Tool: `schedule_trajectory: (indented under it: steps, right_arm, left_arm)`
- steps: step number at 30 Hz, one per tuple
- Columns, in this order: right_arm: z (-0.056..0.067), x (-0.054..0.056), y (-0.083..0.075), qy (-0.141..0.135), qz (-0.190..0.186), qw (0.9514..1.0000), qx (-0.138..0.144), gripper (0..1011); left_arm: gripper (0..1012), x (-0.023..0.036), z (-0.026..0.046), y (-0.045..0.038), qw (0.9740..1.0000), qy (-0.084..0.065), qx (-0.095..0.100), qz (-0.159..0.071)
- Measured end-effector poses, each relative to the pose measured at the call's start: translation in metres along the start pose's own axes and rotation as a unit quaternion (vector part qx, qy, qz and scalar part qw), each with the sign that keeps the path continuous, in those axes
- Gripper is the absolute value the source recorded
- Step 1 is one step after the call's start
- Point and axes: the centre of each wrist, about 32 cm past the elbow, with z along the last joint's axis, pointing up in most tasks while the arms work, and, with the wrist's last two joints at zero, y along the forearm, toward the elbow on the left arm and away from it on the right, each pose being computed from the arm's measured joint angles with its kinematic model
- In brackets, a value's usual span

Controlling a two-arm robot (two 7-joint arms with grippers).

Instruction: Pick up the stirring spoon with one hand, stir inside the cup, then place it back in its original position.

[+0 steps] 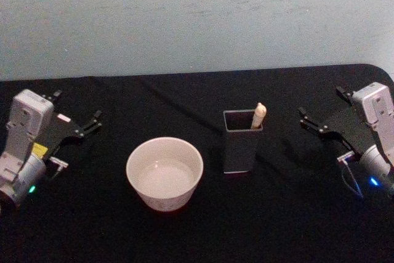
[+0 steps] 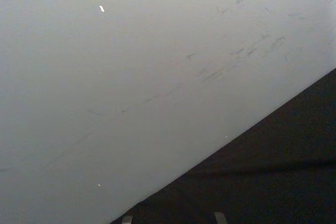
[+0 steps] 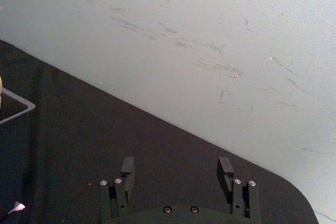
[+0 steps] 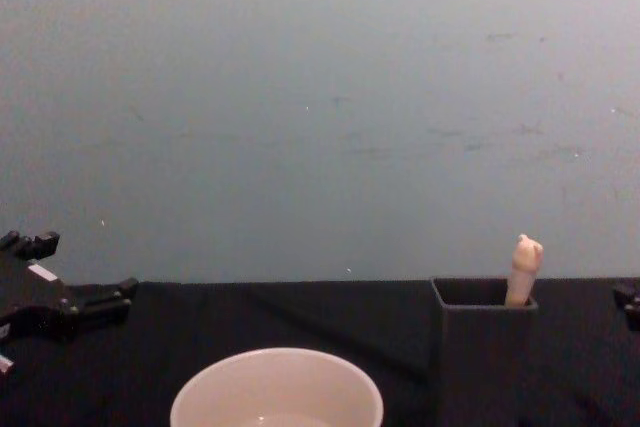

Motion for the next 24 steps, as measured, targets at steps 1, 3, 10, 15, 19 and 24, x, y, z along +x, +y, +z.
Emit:
schedule_trajectory:
  steps: [1,3,10,15,19,24]
  right_arm:
    - [0.0000,0.0000,0.0000,0.000,0.000,1.0000,0.000,1000]
    - [0.0000,0.0000,0.0000,0.000,0.000,1.0000,0.000,1002]
    - [0.0000,0.0000,0.0000,0.000,0.000,1.0000,0.000,1002]
    - [0.0000,0.0000,0.0000,0.000,0.000,1.0000,0.000,1002]
    - [0.0000,0.0000,0.0000,0.000,0.000,1.0000,0.000,1000]
    - [0.0000,0.0000,0.0000,0.000,0.000,1.0000,0.000,1002]
  left_arm:
    - [1001,0.0000,0.0000,0.0000,1.0000,0.000,0.000,0.000]
    - [1001,0.0000,0.0000,0.0000,1.0000,0.000,0.000,0.000]
    - [1001,0.0000,0.0000,0.0000,1.0000,0.000,0.000,0.000]
    - [1002,0.0000,0.0000,0.0000,1.0000,0.000,0.000,0.000]
    - [1002,0.0000,0.0000,0.0000,1.0000,0.000,0.000,0.000]
    - [1001,0.0000,0.0000,0.0000,1.0000,0.000,0.000,0.000]
